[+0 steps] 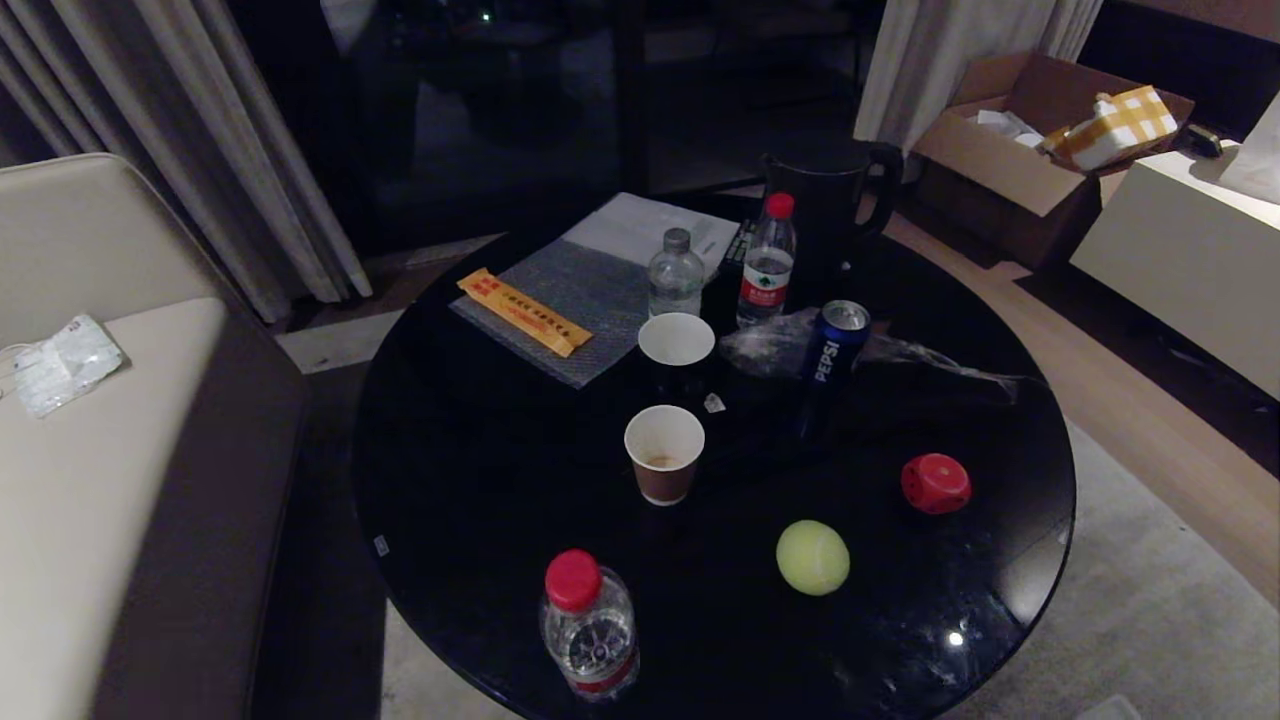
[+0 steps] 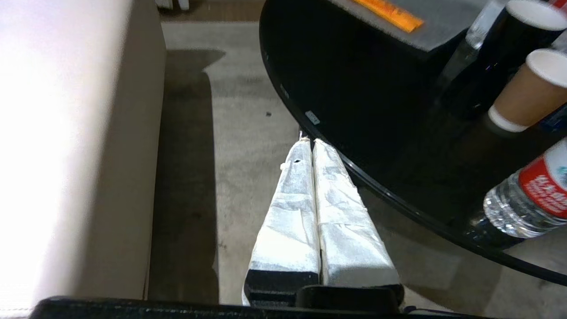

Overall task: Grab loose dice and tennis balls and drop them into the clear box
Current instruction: Pick up toys out of the box

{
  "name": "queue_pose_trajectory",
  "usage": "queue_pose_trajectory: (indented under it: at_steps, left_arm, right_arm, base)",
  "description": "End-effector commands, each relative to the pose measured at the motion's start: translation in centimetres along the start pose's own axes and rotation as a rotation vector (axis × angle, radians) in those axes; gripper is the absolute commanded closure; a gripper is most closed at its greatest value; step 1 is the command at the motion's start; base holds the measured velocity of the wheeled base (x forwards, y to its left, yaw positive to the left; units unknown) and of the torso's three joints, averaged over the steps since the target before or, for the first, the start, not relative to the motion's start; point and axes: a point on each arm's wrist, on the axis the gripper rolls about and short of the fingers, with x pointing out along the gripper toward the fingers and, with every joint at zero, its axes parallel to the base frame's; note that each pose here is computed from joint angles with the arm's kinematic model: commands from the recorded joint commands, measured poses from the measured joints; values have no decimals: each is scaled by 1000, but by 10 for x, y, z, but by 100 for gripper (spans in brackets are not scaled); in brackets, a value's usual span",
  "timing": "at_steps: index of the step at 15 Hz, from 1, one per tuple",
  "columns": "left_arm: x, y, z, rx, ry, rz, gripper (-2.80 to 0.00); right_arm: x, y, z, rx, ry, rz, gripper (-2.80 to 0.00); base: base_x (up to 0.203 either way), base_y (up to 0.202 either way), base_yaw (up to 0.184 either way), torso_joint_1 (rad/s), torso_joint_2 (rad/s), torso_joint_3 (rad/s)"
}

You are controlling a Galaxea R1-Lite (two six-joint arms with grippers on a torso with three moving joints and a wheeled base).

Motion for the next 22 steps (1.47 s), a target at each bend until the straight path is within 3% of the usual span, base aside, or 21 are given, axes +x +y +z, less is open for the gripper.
queue_pose_trajectory:
  at_steps: [1, 4, 6, 10, 12, 15, 19, 20, 21, 22]
  left_arm:
    - [0, 0, -1, 0, 4, 1, 0]
    - [0, 0, 0, 0, 3, 0, 0]
    - [0, 0, 0, 0, 3, 2, 0]
    - [0, 0, 0, 0, 3, 0, 0]
    - [0, 0, 0, 0, 3, 0, 0]
    - [0, 0, 0, 0, 3, 2, 0]
    - [0, 0, 0, 0, 3, 1, 0]
    - [0, 0, 0, 0, 3, 1, 0]
    - [0, 0, 0, 0, 3, 2, 0]
    - [0, 0, 0, 0, 3, 1, 0]
  right_arm:
    - [1, 0, -3, -6, 15, 2, 0]
    - [-1, 0, 5, -6, 9, -10, 0]
    - [-2, 1, 34, -6, 41, -10, 0]
    - [48, 3, 100, 11, 291, 7, 0]
    - [91, 4, 117, 32, 428, 14, 0]
    - [161, 11, 126, 106, 547, 51, 0]
    - [233, 32, 101, 146, 662, 103, 0]
    - [246, 35, 93, 144, 683, 109, -186]
    - [257, 38, 84, 138, 709, 111, -280]
    - [267, 41, 75, 128, 737, 115, -280]
  base:
    - [0, 0, 0, -1, 4, -135]
    - [0, 0, 0, 4, 4, -58]
    - [0, 0, 0, 0, 0, 0]
    - [0, 0, 0, 0, 0, 0]
    - [0, 0, 0, 0, 0, 0]
    - [0, 0, 0, 0, 0, 0]
    - [0, 0, 0, 0, 0, 0]
    - [0, 0, 0, 0, 0, 0]
    - [0, 0, 0, 0, 0, 0]
    - [0, 0, 0, 0, 0, 0]
